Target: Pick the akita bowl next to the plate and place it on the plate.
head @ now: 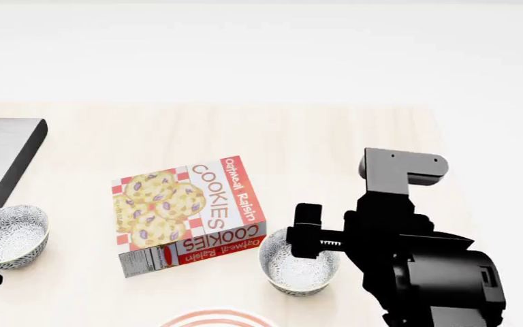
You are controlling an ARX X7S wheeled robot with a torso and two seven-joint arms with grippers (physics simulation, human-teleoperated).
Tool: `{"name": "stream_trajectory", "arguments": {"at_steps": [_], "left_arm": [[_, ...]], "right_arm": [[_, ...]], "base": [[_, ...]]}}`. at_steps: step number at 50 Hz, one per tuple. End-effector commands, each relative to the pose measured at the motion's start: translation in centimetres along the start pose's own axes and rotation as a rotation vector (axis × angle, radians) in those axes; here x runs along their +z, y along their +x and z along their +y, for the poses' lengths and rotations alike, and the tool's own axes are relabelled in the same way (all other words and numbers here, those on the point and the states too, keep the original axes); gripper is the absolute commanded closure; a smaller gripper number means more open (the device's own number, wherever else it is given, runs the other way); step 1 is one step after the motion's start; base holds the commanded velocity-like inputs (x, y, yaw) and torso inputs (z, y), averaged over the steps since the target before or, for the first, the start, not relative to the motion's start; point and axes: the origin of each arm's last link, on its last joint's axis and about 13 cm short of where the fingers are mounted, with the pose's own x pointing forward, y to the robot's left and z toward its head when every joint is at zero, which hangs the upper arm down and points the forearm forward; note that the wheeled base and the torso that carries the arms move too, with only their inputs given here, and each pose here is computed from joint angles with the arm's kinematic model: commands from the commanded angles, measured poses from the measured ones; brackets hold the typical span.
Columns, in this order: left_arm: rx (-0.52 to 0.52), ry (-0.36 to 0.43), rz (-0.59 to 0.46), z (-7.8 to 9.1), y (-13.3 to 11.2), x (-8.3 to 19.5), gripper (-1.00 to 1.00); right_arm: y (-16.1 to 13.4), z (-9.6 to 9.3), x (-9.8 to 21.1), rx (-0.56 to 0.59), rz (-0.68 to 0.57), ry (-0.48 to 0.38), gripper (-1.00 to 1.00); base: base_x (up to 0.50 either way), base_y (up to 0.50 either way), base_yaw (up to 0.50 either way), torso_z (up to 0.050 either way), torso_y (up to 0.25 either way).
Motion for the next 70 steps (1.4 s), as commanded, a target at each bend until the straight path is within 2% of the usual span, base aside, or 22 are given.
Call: {"name": "stream_trajectory", "arguments": {"at_steps": [1,17,43,70], "left_arm": [[0.0,-0.002,0.0,0.0,-0.1,0.0,-1.0],[0.004,-0.001,-0.002,0.5,0.3,-0.6,-1.0],[0.003,-0.001,-0.002,0.1,0.0,-0.2,-1.0],[0.005,-0.003,-0.001,0.1,0.0,-0.1,-1.0]], "right_arm": [[0.7,-0.3,-0.7,0.013,0.041,0.002,-1.0],[1.3,0.0,-1.3,0.034,0.084,0.014,-1.0],[2.1,-0.4,-2.1,0.054,0.122,0.101,-1.0],[2.4,-0.3,-2.8,0.102,0.162,0.131,-1.0]], "base": [[0.0,0.0,0.0,0.0,0.0],[0.0,0.0,0.0,0.0,0.0],[0.0,0.0,0.0,0.0,0.0],[0.0,0.0,0.0,0.0,0.0]]}}
